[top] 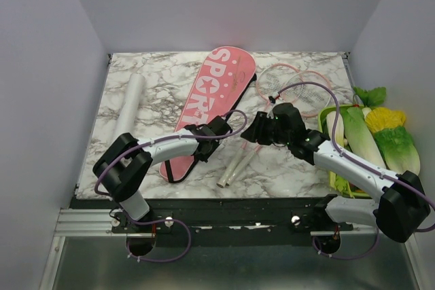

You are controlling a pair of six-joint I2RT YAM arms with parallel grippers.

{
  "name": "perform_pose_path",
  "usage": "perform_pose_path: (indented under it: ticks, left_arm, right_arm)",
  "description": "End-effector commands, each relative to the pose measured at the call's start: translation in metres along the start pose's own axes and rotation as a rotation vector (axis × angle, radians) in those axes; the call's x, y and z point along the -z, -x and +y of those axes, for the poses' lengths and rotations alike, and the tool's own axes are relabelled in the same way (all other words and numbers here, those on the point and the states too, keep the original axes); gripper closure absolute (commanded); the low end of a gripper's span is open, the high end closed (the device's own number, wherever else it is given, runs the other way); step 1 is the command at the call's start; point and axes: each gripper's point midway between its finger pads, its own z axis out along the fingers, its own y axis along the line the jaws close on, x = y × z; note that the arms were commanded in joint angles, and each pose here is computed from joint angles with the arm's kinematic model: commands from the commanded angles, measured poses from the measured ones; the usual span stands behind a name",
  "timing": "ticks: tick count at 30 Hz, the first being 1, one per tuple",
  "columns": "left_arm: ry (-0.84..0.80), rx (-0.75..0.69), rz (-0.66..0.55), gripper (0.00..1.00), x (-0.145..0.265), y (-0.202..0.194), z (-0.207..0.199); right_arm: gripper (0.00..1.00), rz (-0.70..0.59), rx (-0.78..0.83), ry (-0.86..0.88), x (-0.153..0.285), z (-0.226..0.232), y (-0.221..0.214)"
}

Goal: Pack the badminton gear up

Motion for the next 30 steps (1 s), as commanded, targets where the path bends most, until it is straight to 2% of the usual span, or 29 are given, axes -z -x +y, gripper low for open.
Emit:
perform_pose_path:
  ticks: [1,2,3,7,14,21,30]
  left_arm:
    - [-0.056,-0.017,-0.009,0.89,0.001,0.007,-0.011]
    - [-0.057,-0.019,-0.007,0.97,0.0,0.007,-0.011]
    - [-0.058,-0.022,-0.009,1.0,0.001,0.007,-0.01]
    - [-0.064,-0.014,-0.054,1.0,0.012,0.015,-0.009]
    - [-0.096,0.035,-0.207,1.0,0.049,0.038,-0.004]
    - [-0.128,0.092,-0.333,1.0,0.08,0.052,-0.001]
    - [-0.124,0.186,-0.437,1.0,0.102,0.057,0.01]
  right_arm:
    - [0.53,0.008,0.017,0.016,-0.001,0.0,-0.003]
    - [0.53,0.004,0.017,0.017,-0.001,0.0,-0.003]
    - [0.53,0.003,0.017,0.016,0.0,0.0,-0.003]
    - [0.53,-0.005,0.023,0.001,0.003,-0.004,-0.003]
    - [0.48,-0.027,0.022,-0.084,0.006,-0.021,-0.001]
    - [0.33,-0.078,0.0,-0.212,0.001,-0.045,0.016]
    - [0.33,-0.081,-0.092,-0.409,-0.037,-0.097,0.05]
